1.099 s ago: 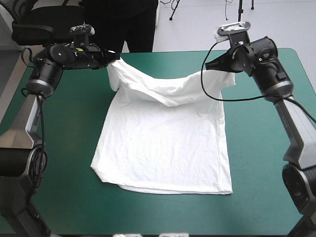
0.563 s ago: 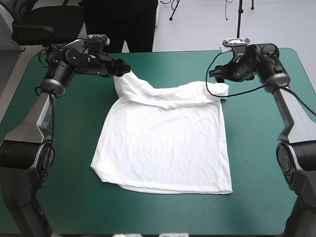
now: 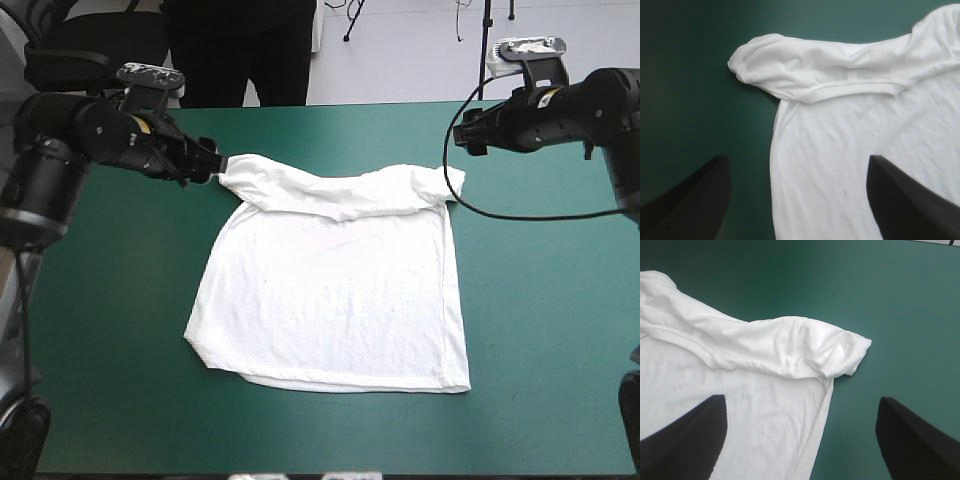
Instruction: Fold the cloth
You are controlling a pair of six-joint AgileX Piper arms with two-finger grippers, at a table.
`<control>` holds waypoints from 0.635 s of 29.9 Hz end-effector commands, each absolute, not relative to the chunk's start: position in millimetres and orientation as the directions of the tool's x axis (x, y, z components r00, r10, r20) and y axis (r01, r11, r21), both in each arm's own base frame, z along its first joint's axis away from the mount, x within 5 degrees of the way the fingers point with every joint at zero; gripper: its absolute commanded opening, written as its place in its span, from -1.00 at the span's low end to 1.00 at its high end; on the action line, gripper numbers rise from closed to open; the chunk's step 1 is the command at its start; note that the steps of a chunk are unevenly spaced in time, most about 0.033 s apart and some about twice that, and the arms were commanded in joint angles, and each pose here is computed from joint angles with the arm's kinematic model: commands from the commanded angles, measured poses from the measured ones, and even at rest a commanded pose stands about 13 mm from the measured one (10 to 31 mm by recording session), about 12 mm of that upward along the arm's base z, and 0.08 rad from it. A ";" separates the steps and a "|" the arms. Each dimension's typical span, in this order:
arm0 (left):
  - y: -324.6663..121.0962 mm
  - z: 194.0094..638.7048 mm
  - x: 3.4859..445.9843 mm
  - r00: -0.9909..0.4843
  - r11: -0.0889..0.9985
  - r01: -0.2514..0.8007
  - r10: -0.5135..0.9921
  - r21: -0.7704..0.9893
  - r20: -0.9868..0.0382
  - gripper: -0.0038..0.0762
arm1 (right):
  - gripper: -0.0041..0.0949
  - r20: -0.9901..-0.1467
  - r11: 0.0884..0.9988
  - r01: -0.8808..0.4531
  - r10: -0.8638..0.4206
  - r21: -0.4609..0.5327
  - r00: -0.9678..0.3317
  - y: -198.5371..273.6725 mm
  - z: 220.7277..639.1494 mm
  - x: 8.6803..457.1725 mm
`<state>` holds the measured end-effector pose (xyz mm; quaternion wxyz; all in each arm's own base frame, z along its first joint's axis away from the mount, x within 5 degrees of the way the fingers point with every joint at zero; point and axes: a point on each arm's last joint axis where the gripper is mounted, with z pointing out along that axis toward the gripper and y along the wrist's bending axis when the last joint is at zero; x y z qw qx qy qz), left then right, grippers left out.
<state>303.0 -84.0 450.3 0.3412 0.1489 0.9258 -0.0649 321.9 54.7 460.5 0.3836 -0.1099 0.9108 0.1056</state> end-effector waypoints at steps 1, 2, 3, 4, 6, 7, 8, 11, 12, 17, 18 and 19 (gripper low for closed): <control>-74.2 473.4 255.1 -0.711 0.958 0.284 0.182 -0.041 -0.679 0.47 | 0.58 -0.800 0.949 -0.310 -0.138 0.062 -0.584 62.4 497.7 282.0; -72.1 469.9 248.5 -0.721 0.960 0.276 0.176 -0.044 -0.671 0.47 | 0.58 -0.802 0.947 -0.316 -0.146 0.056 -0.579 65.5 500.9 275.5; -68.8 468.3 238.2 -0.724 0.963 0.266 0.168 -0.046 -0.668 0.47 | 0.58 -0.806 0.943 -0.332 -0.172 0.032 -0.567 70.6 505.0 266.3; -66.4 463.0 234.3 -0.738 0.967 0.252 0.161 -0.045 -0.656 0.47 | 0.58 -0.805 0.939 -0.343 -0.190 0.018 -0.562 74.4 507.1 260.2; -60.7 450.6 219.7 -0.763 0.973 0.227 0.152 -0.040 -0.629 0.47 | 0.58 -0.800 0.928 -0.373 -0.235 -0.014 -0.553 86.1 509.6 246.5; -59.4 443.4 215.6 -0.778 0.975 0.216 0.144 -0.045 -0.611 0.47 | 0.58 -0.798 0.925 -0.380 -0.250 -0.028 -0.548 89.3 509.7 240.5; -58.0 431.3 210.5 -0.800 0.976 0.214 0.150 -0.043 -0.581 0.47 | 0.58 -0.788 0.918 -0.394 -0.272 -0.041 -0.552 94.3 506.7 234.5; -55.1 396.4 205.1 -0.866 0.984 0.173 0.132 -0.041 -0.482 0.47 | 0.58 -0.739 0.900 -0.431 -0.332 -0.062 -0.587 106.7 487.0 221.3; -54.6 383.0 204.8 -0.888 0.986 0.165 0.133 -0.034 -0.441 0.47 | 0.58 -0.720 0.894 -0.443 -0.350 -0.065 -0.600 109.8 478.6 217.0; -54.2 327.9 203.4 -0.943 0.987 0.158 0.144 -0.020 -0.301 0.47 | 0.58 -0.622 0.889 -0.457 -0.375 -0.031 -0.688 114.1 436.9 199.3; -54.6 321.2 203.5 -0.945 0.988 0.155 0.141 -0.025 -0.296 0.47 | 0.58 -0.600 0.888 -0.458 -0.384 -0.033 -0.702 112.4 428.3 196.5; -55.7 313.2 204.1 -0.947 0.988 0.152 0.135 -0.035 -0.292 0.47 | 0.58 -0.579 0.889 -0.456 -0.389 -0.033 -0.716 110.9 420.1 194.0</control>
